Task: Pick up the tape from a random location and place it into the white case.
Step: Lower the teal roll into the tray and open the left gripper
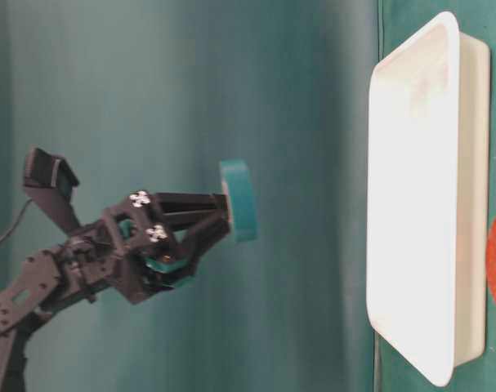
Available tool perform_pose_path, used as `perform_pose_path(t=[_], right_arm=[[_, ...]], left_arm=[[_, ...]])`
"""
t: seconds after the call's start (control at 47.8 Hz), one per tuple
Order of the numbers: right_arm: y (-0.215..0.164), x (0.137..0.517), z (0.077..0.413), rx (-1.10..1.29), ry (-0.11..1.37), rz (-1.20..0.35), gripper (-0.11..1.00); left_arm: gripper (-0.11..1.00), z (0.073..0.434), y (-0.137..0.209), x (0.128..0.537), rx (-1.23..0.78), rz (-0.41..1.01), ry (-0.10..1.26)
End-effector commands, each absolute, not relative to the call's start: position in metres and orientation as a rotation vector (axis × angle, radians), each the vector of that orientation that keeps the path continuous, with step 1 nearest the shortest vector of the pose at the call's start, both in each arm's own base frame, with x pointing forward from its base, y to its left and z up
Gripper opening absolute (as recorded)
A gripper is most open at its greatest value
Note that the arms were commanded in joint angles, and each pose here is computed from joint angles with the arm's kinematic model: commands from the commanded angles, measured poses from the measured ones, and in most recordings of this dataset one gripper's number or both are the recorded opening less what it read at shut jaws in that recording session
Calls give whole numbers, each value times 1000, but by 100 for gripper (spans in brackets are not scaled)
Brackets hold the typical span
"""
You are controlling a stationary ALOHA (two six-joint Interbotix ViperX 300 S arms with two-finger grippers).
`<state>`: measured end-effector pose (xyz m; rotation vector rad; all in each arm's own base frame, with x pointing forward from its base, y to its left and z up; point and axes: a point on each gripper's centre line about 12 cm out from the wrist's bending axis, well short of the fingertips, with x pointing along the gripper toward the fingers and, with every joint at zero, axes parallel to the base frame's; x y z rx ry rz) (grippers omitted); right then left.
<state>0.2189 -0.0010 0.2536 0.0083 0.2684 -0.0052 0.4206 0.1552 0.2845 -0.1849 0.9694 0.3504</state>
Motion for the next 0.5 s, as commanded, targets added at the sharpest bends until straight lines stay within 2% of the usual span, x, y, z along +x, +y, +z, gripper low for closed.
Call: perform_pose_path(t=[0.0,0.209,0.481], right_arm=[[-1,222,263,5,242,-6,92],[-1,223,262,5,245,-6,92],[-1,223,261,4,249,-6,92]], left_arm=[[20,282,156,423,-184,351,948],[20,242,161,431,-194,351,998],[20,206,165,438,-192,353,978]])
